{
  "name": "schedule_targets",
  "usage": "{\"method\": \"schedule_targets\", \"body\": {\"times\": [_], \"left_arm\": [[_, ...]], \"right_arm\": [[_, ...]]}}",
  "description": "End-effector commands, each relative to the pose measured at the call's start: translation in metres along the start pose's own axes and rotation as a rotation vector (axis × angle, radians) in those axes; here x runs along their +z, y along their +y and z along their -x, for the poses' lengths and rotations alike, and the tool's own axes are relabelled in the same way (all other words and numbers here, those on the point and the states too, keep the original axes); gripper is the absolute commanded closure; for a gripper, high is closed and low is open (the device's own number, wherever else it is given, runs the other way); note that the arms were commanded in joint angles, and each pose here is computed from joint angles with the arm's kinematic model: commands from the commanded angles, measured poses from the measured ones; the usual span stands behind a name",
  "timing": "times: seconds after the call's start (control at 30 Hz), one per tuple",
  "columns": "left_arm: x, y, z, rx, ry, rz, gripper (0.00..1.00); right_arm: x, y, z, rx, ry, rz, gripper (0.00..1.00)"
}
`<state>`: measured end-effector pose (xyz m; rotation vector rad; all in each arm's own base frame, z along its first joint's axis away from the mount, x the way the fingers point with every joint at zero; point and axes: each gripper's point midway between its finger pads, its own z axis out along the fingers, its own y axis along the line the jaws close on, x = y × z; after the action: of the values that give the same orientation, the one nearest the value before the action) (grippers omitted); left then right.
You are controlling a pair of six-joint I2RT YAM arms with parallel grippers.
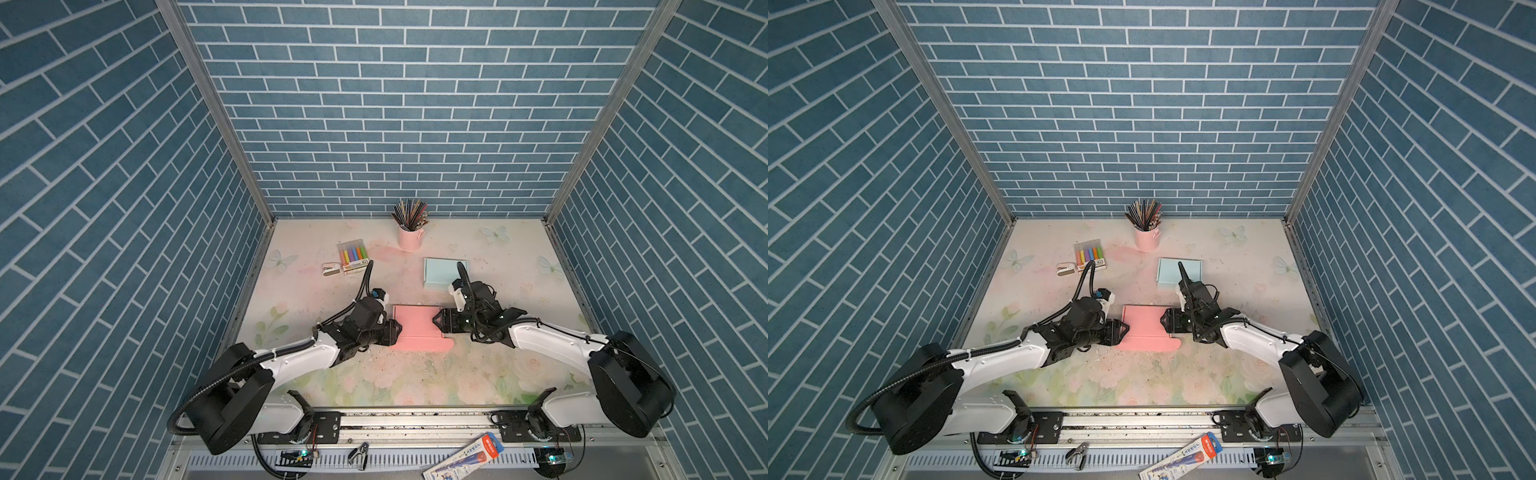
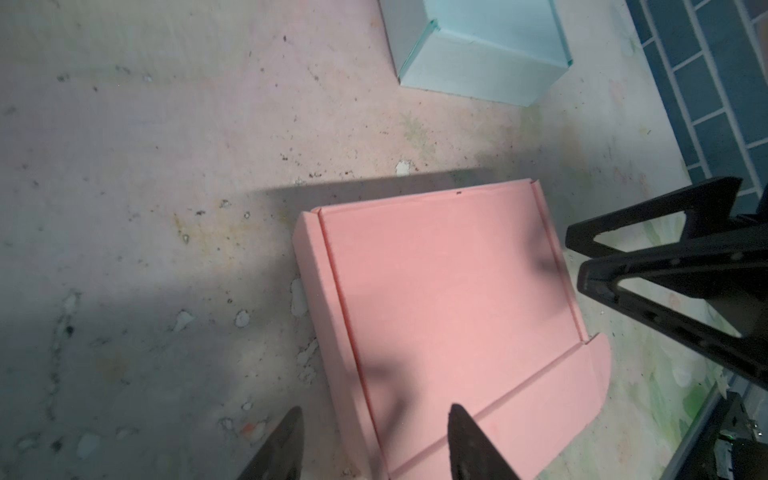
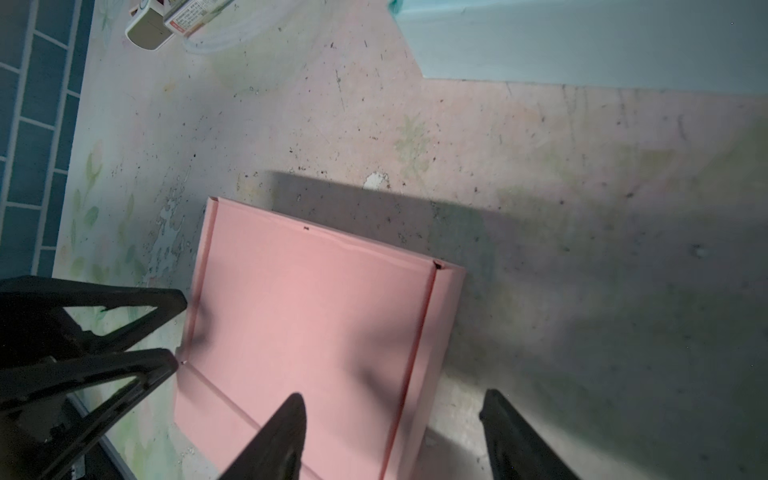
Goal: Fold the paper box
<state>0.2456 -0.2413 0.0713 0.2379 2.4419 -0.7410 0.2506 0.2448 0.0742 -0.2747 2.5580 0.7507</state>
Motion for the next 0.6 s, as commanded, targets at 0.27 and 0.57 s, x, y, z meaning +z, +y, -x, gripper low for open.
{"method": "schedule_targets", "body": {"times": [0.27, 0.57], "left_arm": [[-0.028, -0.005, -0.022, 0.033, 0.057, 0.028, 0.41], [-0.027, -0.019, -0.029, 0.002, 0.068, -0.042, 0.4]], "right_arm": [[-0.035, 0.02, -0.026, -0.063, 0.04, -0.049, 0.3], [-0.027, 0.034, -0.05, -0.052, 0.085, -0.018, 0.31]]}}
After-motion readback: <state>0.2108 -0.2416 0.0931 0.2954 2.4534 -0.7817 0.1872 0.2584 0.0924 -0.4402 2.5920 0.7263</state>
